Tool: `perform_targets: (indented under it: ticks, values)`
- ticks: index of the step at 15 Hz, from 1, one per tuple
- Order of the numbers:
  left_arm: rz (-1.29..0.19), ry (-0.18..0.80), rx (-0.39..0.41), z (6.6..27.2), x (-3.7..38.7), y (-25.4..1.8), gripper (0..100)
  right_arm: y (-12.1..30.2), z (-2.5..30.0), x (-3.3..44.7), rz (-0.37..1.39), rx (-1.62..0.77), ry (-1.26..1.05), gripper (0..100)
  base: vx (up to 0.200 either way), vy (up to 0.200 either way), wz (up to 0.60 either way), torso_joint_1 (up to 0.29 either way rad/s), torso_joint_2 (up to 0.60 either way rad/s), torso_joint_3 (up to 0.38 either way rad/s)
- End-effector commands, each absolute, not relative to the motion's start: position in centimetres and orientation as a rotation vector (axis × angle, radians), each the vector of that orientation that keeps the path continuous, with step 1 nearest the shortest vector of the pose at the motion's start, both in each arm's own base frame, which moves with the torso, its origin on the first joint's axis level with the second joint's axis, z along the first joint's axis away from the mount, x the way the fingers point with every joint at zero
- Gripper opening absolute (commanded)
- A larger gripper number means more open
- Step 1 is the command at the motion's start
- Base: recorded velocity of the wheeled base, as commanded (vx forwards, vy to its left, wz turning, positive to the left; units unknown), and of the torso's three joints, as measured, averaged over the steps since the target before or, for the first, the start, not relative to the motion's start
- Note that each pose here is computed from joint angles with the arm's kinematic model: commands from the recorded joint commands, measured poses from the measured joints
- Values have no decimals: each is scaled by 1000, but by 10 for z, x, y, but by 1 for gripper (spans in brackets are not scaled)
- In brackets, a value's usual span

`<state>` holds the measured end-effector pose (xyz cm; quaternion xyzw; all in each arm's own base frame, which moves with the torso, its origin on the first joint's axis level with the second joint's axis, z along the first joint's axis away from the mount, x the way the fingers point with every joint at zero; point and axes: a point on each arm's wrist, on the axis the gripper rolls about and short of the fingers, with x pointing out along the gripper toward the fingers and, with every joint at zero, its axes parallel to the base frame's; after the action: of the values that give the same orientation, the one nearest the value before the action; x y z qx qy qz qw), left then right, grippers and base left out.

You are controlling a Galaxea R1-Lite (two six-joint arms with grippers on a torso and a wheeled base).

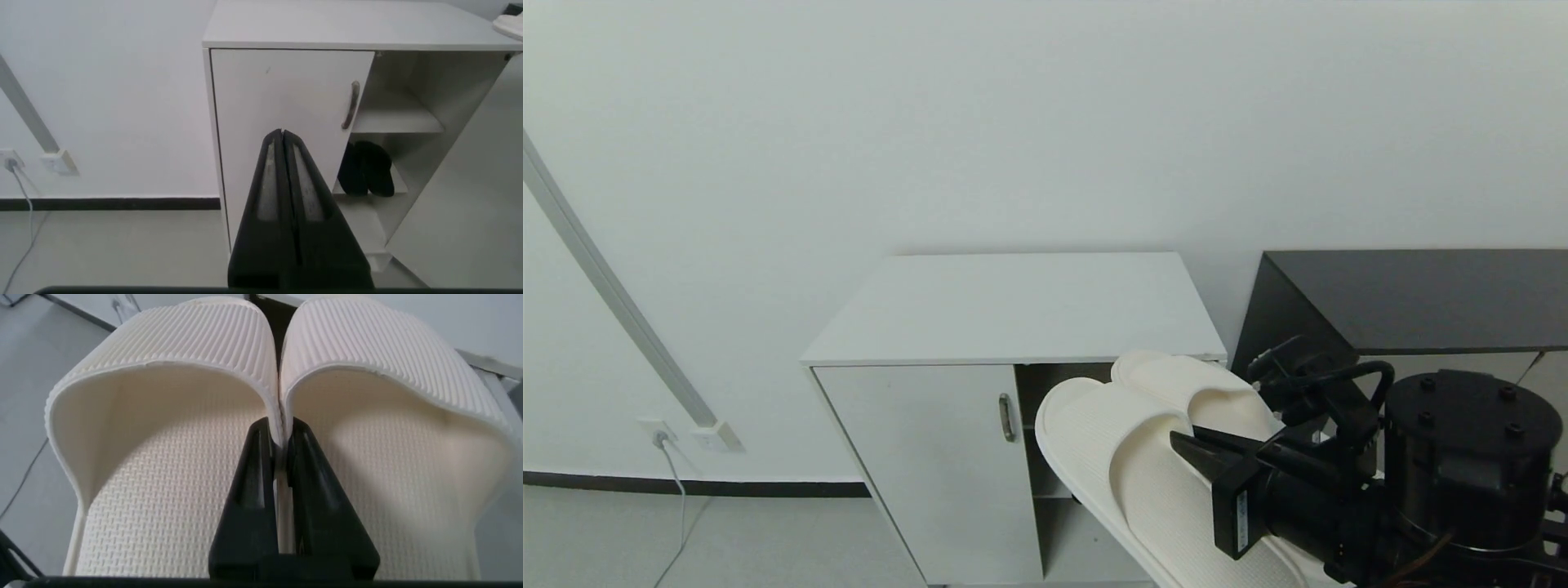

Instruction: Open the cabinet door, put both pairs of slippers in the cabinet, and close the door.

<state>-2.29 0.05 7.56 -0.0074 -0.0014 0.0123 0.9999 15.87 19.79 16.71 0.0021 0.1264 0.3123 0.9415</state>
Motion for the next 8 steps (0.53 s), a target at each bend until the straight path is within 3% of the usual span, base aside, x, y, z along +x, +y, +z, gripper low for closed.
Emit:
perform_targets:
  ticks: [1,6,8]
  values:
    - [25,-2,-15,76,-23,1,0,200,167,156,650,2,259,0,0,0,0,0,0,0]
    - [25,-2,-14,76,-23,0,0,203,165,154,660,-3,264,0,0,0,0,-12,15,12]
    - [25,-2,-14,76,-23,0,0,204,163,151,670,-9,271,0,0,0,0,-151,361,195]
